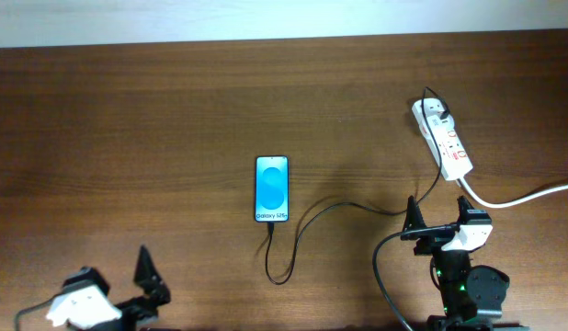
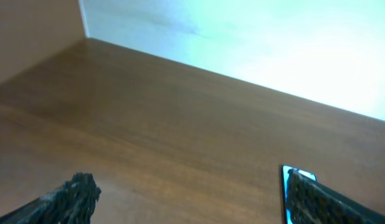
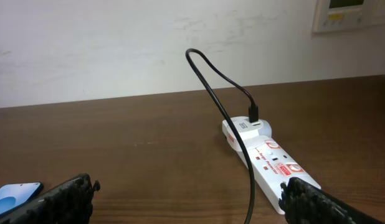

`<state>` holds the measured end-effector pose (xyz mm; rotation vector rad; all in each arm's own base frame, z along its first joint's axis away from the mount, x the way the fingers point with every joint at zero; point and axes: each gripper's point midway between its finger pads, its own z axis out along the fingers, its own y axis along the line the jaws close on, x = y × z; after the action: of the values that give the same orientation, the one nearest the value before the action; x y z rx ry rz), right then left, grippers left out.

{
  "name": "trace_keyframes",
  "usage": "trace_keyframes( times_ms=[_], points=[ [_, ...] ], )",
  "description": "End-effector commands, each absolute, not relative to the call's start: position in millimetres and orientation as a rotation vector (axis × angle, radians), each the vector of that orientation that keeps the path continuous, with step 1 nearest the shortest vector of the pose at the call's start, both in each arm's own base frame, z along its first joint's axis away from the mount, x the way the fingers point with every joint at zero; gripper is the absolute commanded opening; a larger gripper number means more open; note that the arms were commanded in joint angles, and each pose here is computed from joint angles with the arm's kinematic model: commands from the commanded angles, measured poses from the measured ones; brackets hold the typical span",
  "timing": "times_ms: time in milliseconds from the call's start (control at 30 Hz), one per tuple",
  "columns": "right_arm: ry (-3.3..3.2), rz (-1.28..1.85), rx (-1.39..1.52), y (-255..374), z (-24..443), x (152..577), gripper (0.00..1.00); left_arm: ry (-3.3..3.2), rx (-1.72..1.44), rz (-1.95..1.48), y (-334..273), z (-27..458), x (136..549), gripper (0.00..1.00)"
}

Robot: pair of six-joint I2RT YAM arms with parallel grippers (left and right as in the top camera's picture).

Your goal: Plug charger to phone and switch on socket

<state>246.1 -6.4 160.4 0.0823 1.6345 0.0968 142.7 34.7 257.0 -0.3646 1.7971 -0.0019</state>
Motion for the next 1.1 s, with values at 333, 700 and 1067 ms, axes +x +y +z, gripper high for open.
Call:
trace_keyframes(
  times_ms=[333,700,1067],
  points=[
    [1.635,0.089,0.09,-8.3,158.7,245.7,0.98,1.701,-0.031,0.027,3.0,229.1,205.2,0.99],
    [1.635,0.089,0.09,-8.4,158.7,245.7,0.98,1.566,-0.019,0.01,-5.4,191.5,241.9,0.99],
    [1.635,0.089,0.09,-8.3,158.7,245.7,0.98,1.629,0.012,0.1,-2.6,161.3,244.9,0.99]
  ],
)
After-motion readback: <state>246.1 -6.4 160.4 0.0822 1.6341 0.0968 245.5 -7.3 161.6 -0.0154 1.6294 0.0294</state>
